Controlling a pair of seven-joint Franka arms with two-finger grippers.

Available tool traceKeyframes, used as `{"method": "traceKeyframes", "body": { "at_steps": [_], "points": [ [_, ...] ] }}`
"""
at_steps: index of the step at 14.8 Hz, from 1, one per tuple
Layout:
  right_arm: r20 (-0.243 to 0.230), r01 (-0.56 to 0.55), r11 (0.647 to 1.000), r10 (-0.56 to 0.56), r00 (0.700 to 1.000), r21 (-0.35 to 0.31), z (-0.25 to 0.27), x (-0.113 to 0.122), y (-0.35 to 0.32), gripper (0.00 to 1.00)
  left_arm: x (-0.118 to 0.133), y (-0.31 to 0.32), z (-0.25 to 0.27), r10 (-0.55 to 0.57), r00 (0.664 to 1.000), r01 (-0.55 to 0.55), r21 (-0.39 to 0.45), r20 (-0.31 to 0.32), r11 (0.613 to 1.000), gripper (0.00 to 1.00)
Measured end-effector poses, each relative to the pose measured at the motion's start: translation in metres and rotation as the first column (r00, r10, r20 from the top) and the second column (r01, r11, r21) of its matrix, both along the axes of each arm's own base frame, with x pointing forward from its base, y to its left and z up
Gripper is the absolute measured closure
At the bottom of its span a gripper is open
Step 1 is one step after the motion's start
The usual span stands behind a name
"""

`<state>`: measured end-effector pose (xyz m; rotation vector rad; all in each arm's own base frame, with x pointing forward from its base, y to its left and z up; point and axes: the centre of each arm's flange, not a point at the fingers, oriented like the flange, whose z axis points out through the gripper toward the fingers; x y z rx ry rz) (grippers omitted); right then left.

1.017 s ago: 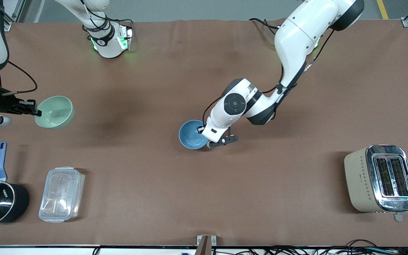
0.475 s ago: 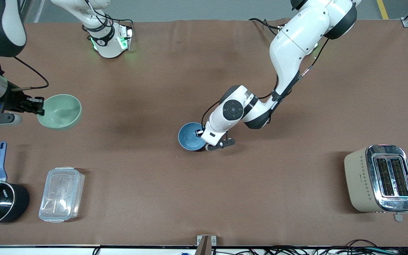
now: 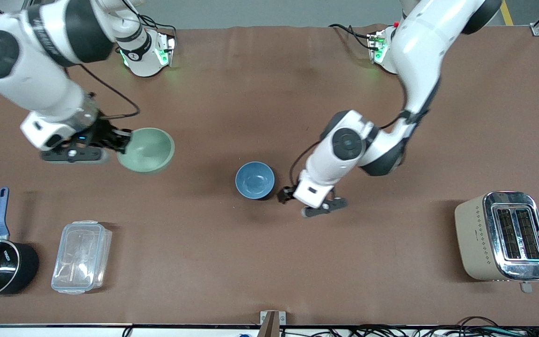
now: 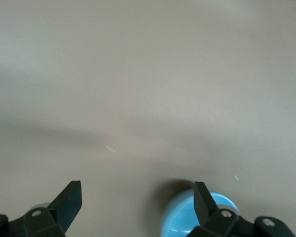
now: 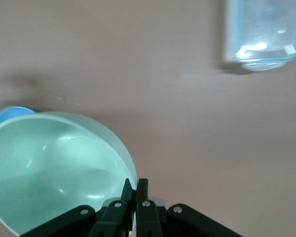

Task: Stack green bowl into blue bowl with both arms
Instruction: 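Release the blue bowl while the right gripper lifts the green bowl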

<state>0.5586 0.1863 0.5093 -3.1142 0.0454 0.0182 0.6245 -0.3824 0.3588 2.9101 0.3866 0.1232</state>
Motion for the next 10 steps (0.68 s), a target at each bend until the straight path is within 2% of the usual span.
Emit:
{"method": "traceKeyframes", "body": {
  "at_steps": [2,4,7,8,10],
  "points": [
    [-0.01,0.05,0.999,-0.05,0.999,0.021,-0.034,0.002,0.045,0.96,0.009,0.044,0.062,-0.043,0.998,0.041,0.063,0.034,0.997,0.0],
    [-0.044,0.081,0.995,-0.078,0.996,0.05,-0.074,0.001,0.085,0.96,0.006,0.077,0.112,-0.077,0.996,0.072,0.111,0.04,0.991,0.0],
    [-0.154,0.136,0.982,-0.115,0.981,0.133,-0.131,-0.003,0.124,0.96,-0.011,0.122,0.175,-0.089,0.996,0.084,0.18,0.021,0.98,0.0],
    [-0.176,0.151,0.976,-0.123,0.977,0.158,-0.147,-0.004,0.134,0.96,-0.019,0.134,0.194,-0.106,0.994,0.101,0.202,0.013,0.974,0.0],
    [-0.189,0.161,0.971,-0.127,0.974,0.177,-0.17,-0.006,0.15,0.96,-0.034,0.155,0.224,-0.141,0.99,0.138,0.236,-0.001,0.962,0.0]
  ]
}}
